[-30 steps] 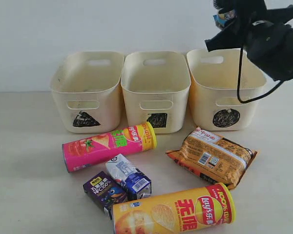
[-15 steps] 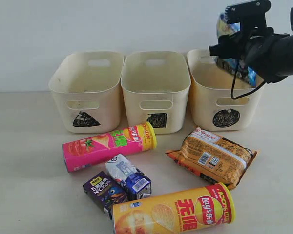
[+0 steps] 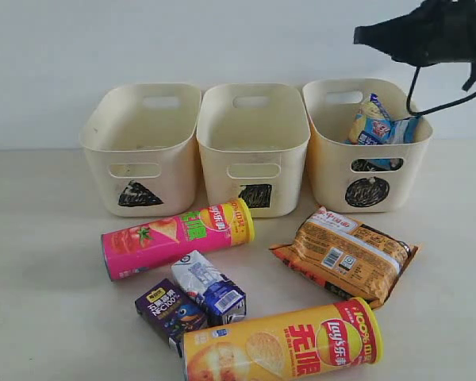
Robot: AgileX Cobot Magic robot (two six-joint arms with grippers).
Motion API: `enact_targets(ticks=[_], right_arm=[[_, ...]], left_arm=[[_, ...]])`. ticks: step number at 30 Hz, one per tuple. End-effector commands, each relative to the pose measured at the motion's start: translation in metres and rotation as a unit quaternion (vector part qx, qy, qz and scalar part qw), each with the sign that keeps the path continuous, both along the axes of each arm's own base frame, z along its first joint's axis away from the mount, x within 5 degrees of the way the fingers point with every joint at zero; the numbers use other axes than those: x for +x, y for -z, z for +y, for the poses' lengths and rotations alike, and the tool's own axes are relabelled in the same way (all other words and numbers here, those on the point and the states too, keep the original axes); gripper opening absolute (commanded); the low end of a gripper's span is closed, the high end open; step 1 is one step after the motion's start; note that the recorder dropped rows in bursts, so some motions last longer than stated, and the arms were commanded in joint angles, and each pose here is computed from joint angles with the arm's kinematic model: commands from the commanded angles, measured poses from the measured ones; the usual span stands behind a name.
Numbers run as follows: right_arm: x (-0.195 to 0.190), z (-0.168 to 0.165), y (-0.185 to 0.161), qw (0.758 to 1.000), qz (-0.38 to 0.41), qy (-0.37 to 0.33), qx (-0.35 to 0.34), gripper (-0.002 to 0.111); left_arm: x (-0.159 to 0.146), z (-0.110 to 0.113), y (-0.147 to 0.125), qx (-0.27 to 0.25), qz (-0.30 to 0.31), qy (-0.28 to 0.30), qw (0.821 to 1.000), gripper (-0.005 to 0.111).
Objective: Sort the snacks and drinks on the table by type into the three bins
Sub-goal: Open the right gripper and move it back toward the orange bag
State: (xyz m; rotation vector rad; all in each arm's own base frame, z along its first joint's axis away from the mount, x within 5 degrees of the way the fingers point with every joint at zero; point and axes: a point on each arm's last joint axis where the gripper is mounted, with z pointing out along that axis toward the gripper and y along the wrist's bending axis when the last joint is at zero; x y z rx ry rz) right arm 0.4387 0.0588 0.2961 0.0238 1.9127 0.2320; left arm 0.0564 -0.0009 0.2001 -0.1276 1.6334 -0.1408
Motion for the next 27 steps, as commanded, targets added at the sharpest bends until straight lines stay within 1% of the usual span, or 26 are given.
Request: enact_targets(ticks=[1, 4, 7, 9, 11, 13, 14, 18, 23, 24, 25, 27], right_arm=[[-0.015, -0.034, -0.012, 0.984, 0.068, -0.084, 0.141, 0.001], [-0.027, -0.053, -0.015, 0.973, 0.104, -0.15, 0.143, 0.001], [-0.043, -0.069, -0.013, 0.953, 0.165, -0.203, 0.153, 0.001], [-0.054, -0.078, -0.008, 0.939, 0.21, -0.229, 0.149, 0.001], [-0.063, -0.083, -0.001, 0.925, 0.261, -0.24, 0.135, 0.001], [-0.071, -0.086, 0.006, 0.909, 0.32, -0.236, 0.125, 0.001], [-0.075, -0.088, 0.013, 0.9, 0.357, -0.217, 0.127, 0.001], [-0.084, -0.084, 0.035, 0.885, 0.382, -0.214, 0.157, 0.001], [-0.104, -0.074, 0.08, 0.866, 0.395, -0.207, 0.227, 0.002], [-0.108, -0.072, 0.088, 0.864, 0.396, -0.202, 0.237, 0.003], [-0.115, -0.07, 0.099, 0.86, 0.398, -0.196, 0.251, 0.007], [-0.125, -0.068, 0.116, 0.858, 0.408, -0.173, 0.261, 0.021]], left_arm=[[0.0, 0.0, 0.0, 0.002, -0.002, 0.001, 1.0, 0.004], [0.0, 0.0, 0.0, 0.002, -0.002, 0.001, 1.0, 0.004], [0.0, 0.0, 0.0, 0.002, -0.002, 0.001, 1.0, 0.004], [0.0, 0.0, 0.0, 0.002, -0.002, 0.001, 1.0, 0.004], [0.0, 0.0, 0.0, 0.002, -0.002, 0.001, 1.0, 0.004], [0.0, 0.0, 0.0, 0.002, -0.002, 0.001, 1.0, 0.004], [0.0, 0.0, 0.0, 0.002, -0.002, 0.001, 1.0, 0.004], [0.0, 0.0, 0.0, 0.002, -0.002, 0.001, 1.0, 0.004], [0.0, 0.0, 0.0, 0.002, -0.002, 0.001, 1.0, 0.004], [0.0, 0.0, 0.0, 0.002, -0.002, 0.001, 1.0, 0.004], [0.0, 0.0, 0.0, 0.002, -0.002, 0.001, 1.0, 0.004], [0.0, 0.0, 0.0, 0.002, -0.002, 0.001, 1.0, 0.004]])
